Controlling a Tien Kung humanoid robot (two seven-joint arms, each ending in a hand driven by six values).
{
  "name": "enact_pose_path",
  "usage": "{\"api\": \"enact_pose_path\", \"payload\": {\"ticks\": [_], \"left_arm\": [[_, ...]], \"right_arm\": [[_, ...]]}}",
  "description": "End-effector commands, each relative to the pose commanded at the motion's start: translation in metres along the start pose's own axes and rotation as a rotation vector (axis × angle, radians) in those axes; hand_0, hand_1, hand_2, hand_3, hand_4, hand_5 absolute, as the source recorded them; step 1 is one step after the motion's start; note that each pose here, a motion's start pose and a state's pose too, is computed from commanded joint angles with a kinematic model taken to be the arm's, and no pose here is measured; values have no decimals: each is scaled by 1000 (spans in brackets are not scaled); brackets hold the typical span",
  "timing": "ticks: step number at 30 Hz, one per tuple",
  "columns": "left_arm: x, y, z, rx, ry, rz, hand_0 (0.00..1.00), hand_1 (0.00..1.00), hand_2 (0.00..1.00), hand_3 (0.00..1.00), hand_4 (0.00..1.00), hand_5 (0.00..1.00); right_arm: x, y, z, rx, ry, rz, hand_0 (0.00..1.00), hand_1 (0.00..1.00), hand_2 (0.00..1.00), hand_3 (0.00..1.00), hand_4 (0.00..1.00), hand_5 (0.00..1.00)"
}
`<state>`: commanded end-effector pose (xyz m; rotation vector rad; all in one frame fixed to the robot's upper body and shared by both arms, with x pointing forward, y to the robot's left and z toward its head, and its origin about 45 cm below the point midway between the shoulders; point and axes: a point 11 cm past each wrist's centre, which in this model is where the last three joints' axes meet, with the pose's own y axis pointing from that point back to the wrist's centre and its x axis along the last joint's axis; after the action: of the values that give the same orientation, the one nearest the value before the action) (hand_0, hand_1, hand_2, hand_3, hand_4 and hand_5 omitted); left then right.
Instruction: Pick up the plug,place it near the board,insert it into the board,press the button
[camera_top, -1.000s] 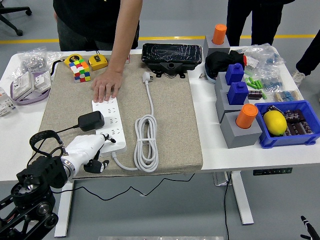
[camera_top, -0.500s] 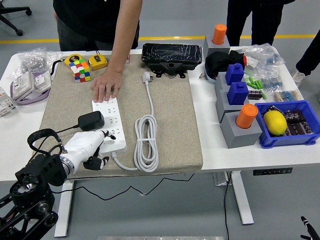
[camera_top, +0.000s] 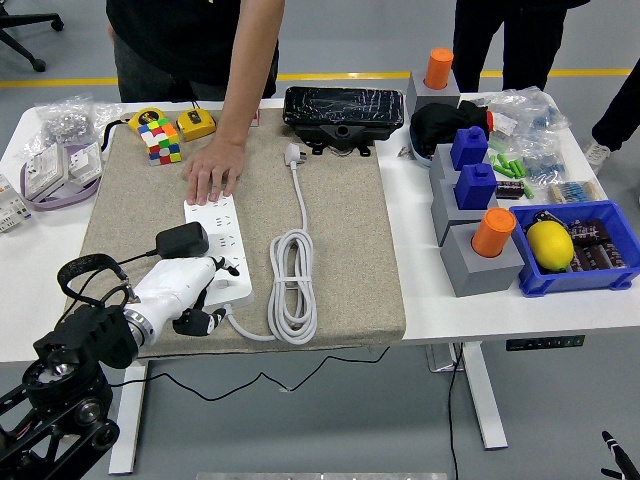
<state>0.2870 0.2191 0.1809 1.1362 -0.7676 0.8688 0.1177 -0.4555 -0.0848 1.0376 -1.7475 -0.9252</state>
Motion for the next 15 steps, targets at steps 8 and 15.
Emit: {"api": "enact_pose_path", "payload": {"ticks": [8,15], "left_arm": [[4,-1,0,-7,10,9,177,55,152,747,660,2],[5,-1,0,-6,13,14,178,56,152,741,659,2]], "right_arm": [[0,0,0,0,0,0,815,759,744,784,998,998],[-1,0,0,1,0,-2,816,760,744,784,998,998]]}}
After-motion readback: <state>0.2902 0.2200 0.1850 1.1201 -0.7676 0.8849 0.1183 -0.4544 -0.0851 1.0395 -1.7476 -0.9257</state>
